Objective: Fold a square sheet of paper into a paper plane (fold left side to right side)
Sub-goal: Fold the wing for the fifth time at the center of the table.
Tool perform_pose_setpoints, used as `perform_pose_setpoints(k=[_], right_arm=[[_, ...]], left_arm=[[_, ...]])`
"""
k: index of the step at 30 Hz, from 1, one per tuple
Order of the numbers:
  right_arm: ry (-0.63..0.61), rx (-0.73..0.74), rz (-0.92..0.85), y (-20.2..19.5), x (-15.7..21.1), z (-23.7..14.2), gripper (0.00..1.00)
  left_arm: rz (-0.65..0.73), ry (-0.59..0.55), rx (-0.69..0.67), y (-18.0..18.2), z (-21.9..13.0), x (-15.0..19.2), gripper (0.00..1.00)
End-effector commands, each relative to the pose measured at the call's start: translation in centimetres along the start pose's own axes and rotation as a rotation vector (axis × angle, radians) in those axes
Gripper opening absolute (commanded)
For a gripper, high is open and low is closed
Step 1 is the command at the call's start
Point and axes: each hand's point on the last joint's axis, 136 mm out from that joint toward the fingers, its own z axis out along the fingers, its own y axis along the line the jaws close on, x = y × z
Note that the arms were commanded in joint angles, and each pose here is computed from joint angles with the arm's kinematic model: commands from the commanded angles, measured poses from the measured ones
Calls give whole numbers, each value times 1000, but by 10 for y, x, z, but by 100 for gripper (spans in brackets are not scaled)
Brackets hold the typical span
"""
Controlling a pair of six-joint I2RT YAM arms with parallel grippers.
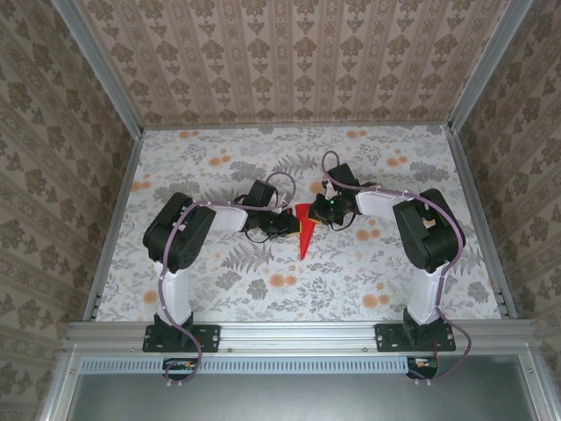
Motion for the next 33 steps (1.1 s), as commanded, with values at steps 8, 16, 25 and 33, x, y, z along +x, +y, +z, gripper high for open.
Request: perform_pose_setpoints(k=[8, 16, 25, 33], right_arm=[[35, 95, 8, -20, 9, 6, 12], [36, 131, 18, -30, 13, 3, 12], [65, 169, 63, -55, 29, 7, 9], [65, 163, 63, -56, 31, 7, 9]], left_arm=[[21, 36, -44, 9, 16, 7, 3], [26, 53, -51, 8, 19, 10, 4], [57, -2, -60, -6, -2, 0, 18], [110, -39, -51, -37, -37, 0, 32]])
